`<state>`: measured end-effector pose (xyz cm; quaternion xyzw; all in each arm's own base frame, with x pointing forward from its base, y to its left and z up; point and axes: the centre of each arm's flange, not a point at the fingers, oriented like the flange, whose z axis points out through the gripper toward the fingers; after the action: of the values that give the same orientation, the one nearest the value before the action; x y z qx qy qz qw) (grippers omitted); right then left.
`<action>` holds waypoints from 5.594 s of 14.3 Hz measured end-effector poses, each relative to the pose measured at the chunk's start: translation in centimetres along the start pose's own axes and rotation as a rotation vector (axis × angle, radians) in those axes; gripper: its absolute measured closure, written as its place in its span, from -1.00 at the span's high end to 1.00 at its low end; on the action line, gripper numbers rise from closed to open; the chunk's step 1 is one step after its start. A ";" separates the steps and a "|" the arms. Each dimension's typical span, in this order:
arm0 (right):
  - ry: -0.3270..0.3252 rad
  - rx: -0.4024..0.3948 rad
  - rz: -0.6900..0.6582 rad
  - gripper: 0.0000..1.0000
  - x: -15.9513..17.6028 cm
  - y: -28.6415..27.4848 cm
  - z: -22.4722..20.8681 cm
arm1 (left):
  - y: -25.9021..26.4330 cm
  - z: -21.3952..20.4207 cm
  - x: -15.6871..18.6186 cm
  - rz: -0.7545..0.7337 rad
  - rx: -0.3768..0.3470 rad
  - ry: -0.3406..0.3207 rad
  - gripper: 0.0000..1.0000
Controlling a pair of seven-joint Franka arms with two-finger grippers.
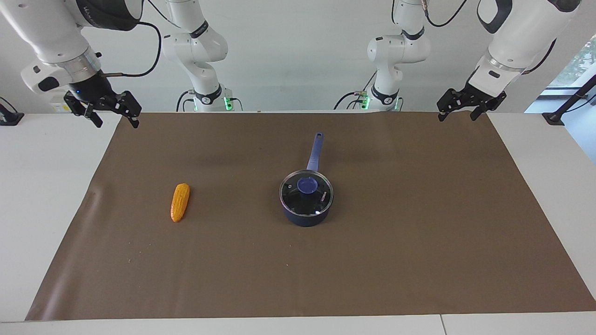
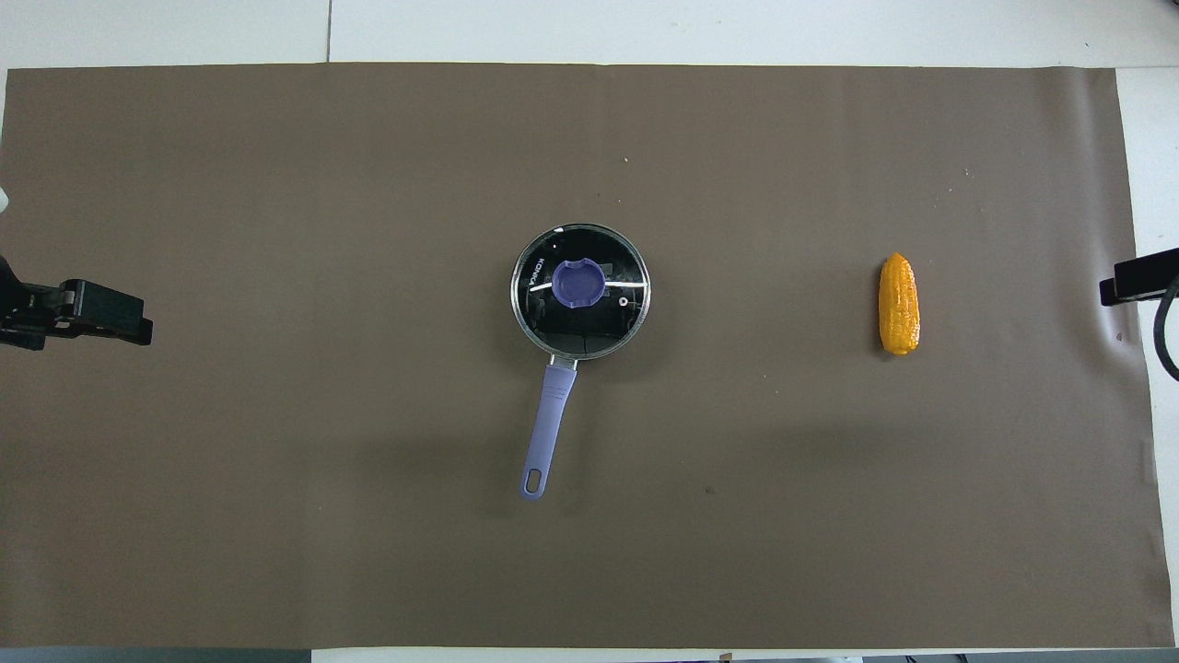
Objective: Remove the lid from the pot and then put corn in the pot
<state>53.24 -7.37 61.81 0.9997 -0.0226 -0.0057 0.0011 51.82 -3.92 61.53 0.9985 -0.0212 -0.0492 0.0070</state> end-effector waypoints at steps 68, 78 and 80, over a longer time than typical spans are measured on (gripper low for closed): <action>-0.014 0.033 -0.089 0.71 6.3 -5.6 31.8 | 40.6 20.7 8.0 0.092 0.014 0.080 0.35; -0.024 0.038 -0.114 -0.22 6.4 -7.0 31.4 | 37.3 14.1 7.4 0.041 -0.019 0.078 0.35; -0.033 0.044 -0.125 -0.22 7.5 -7.5 28.9 | 34.6 11.7 7.6 0.009 -0.013 0.073 0.35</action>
<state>60.69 -0.26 32.78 0.9988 0.0396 -0.0217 -0.0213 56.79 -38.92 49.75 0.9995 -0.0253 -0.0128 0.0147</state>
